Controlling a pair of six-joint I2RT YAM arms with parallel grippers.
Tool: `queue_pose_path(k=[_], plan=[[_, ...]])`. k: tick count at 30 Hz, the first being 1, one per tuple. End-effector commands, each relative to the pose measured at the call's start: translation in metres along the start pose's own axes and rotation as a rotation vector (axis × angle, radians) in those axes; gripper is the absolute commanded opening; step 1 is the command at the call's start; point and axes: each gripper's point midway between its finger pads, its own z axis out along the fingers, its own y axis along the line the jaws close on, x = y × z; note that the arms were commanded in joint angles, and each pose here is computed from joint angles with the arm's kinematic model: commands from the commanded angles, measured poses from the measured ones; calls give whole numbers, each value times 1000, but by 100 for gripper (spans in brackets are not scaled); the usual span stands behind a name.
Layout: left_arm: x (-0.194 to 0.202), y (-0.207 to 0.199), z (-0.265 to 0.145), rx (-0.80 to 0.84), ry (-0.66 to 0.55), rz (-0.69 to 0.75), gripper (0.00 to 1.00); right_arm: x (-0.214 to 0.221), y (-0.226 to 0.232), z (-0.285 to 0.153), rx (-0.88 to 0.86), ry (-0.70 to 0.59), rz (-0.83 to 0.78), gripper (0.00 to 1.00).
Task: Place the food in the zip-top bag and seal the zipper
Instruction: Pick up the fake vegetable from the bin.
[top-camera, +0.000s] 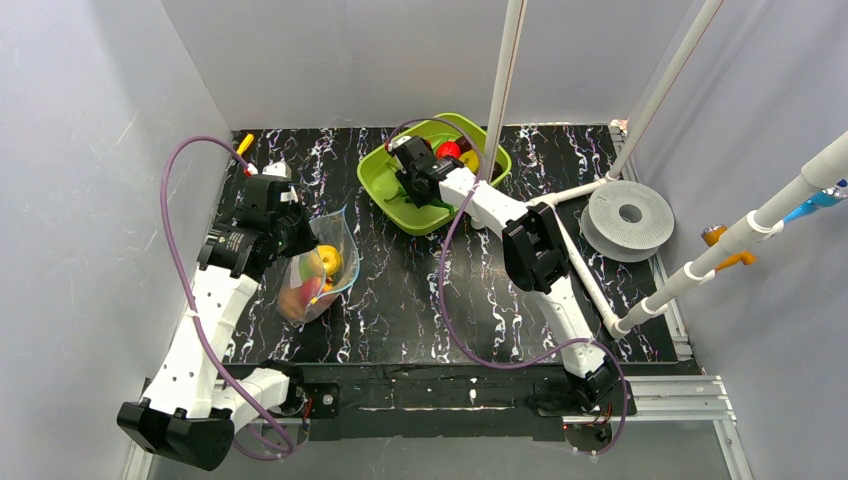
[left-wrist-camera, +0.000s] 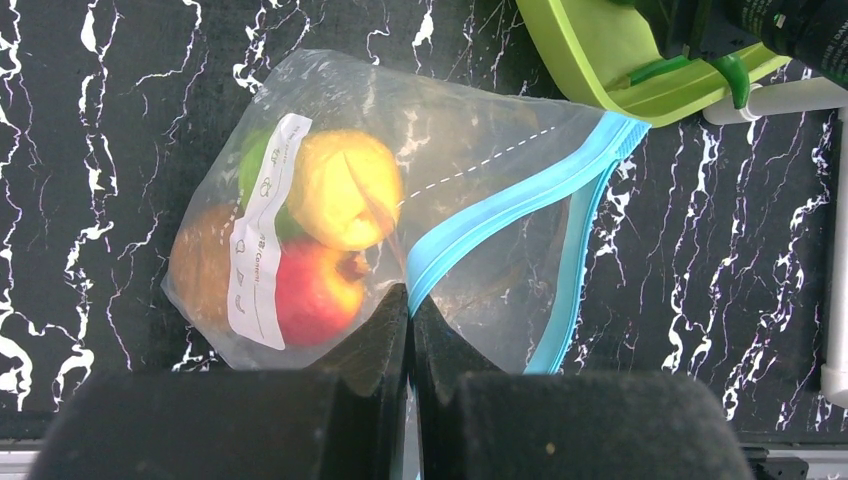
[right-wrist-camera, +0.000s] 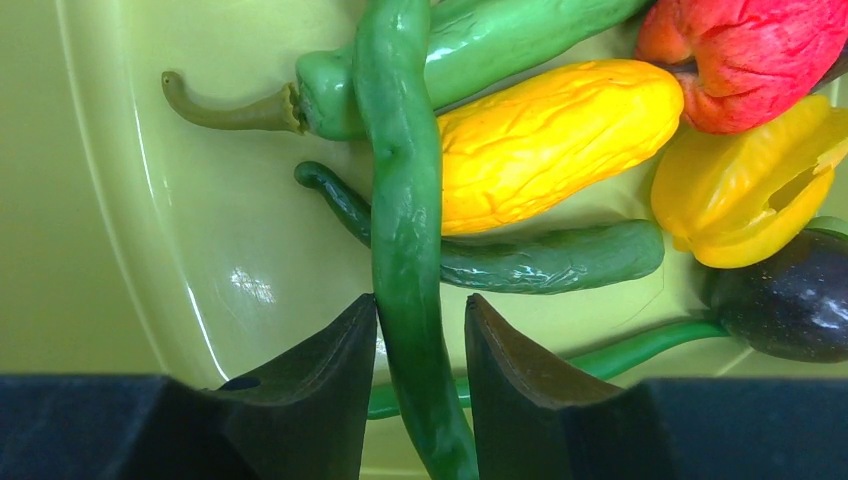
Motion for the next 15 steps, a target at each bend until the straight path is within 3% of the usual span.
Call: queue_pose_path(k=[1, 6, 15], plan=[[1, 0, -5, 11, -7, -8, 0, -4, 1, 7, -14, -22, -9, 44], [3, 2, -4, 6, -2, -7, 0, -19, 1, -6, -16, -54, -5, 28], [3, 2, -3, 5, -4, -10, 0, -54, -12, -68, 10, -136, 44, 11]])
